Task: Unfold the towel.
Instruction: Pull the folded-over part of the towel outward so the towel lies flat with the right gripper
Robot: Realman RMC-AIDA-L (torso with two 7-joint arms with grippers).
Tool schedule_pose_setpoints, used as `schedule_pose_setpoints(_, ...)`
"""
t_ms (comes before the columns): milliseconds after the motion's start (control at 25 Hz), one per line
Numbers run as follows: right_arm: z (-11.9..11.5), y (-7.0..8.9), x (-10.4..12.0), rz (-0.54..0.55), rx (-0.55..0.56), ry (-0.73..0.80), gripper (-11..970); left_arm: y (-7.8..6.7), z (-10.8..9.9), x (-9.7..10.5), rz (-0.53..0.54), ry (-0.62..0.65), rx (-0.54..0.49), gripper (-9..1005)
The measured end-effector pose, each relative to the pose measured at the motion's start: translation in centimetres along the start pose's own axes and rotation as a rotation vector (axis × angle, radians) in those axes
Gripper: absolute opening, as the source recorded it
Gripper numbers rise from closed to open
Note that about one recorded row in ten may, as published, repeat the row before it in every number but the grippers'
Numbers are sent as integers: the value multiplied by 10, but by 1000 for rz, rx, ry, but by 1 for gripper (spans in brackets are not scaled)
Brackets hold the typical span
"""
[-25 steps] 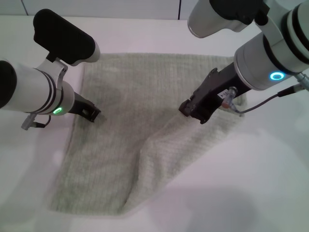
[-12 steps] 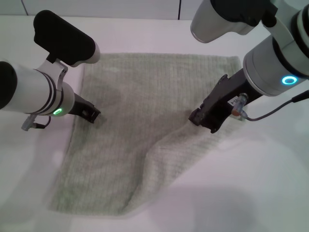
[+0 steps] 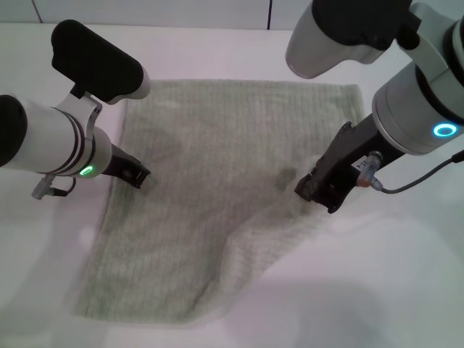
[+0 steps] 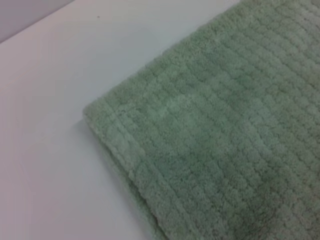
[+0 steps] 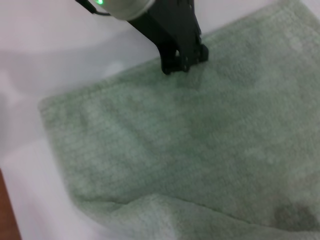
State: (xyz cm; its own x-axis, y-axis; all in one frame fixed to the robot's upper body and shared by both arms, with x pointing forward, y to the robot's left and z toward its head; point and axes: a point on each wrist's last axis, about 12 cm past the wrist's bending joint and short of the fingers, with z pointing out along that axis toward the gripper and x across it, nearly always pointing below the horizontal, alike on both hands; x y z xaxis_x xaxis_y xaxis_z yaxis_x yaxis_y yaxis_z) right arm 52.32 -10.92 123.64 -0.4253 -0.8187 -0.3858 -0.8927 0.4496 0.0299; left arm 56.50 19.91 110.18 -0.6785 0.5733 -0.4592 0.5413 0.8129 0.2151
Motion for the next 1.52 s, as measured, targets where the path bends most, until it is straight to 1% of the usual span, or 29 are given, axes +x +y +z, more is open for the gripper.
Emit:
schedule_pose_setpoints(120, 0, 1, 0, -1, 21, 19, -1, 0, 0, 0, 1, 0, 0, -1)
schedule_pose_setpoints(320, -2, 4, -1, -3, 22, 33, -2, 0, -2, -2, 3, -3, 0, -1)
schedule_pose_setpoints(920, -3, 5, 2, -1, 43, 65, -1, -1, -5, -3, 8, 0, 2, -2)
schedule_pose_setpoints(1520, -6, 13, 2, -3, 44, 98, -2, -1, -6, -5, 12, 0, 3, -1)
